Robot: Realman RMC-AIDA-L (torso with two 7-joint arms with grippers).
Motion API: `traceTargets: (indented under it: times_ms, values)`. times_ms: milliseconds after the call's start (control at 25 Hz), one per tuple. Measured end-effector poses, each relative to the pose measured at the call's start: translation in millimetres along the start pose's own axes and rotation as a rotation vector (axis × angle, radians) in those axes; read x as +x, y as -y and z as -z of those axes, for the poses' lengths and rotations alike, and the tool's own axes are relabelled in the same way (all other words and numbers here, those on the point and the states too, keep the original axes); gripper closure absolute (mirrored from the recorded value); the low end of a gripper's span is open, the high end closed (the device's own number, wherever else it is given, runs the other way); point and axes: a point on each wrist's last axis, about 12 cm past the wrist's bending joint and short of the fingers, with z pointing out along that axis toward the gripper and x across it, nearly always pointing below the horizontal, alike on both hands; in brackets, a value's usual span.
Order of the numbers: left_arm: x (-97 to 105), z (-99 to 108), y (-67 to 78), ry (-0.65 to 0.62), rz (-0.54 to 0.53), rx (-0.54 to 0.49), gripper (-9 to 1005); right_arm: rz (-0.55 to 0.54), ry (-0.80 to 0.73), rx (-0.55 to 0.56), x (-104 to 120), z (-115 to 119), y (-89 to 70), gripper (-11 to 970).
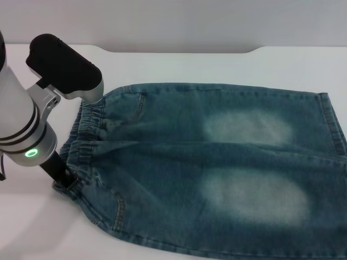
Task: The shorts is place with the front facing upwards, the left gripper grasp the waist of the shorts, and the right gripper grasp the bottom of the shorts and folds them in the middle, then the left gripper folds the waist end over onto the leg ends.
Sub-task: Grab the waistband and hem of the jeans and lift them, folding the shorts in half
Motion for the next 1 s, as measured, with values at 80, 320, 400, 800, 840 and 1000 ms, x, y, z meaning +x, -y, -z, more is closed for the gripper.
traceTargets:
  times_ms: [80,320,400,800,840,1000]
  values:
    - [0,0,-0.1,0.002,0.0,-0.001,953,-0.022,-0.019,-0.005,4,-5,3.5,374]
    - [-1,-1,0.1,0.003,-0.003,0.001,953,-0.023,-0.049,-0.021,9,-16,2.7,375]
    - [-2,-1,0.4,0.004,-0.004,0.002,953,-0.022,-0.047,-0.021,8,-16,2.4,375]
    - [-3,-3,3.3,0.005,-0.017,0.004,953,-0.019,-0.061,-0.031,11,-25,2.1,376]
    - [-3,-3,3.3,0.006,-0.017,0.004,953,-0.019,-0.061,-0.032,11,-25,2.0,376]
    - [-3,-3,3.7,0.006,-0.02,0.004,953,-0.019,-0.061,-0.038,10,-26,1.4,388]
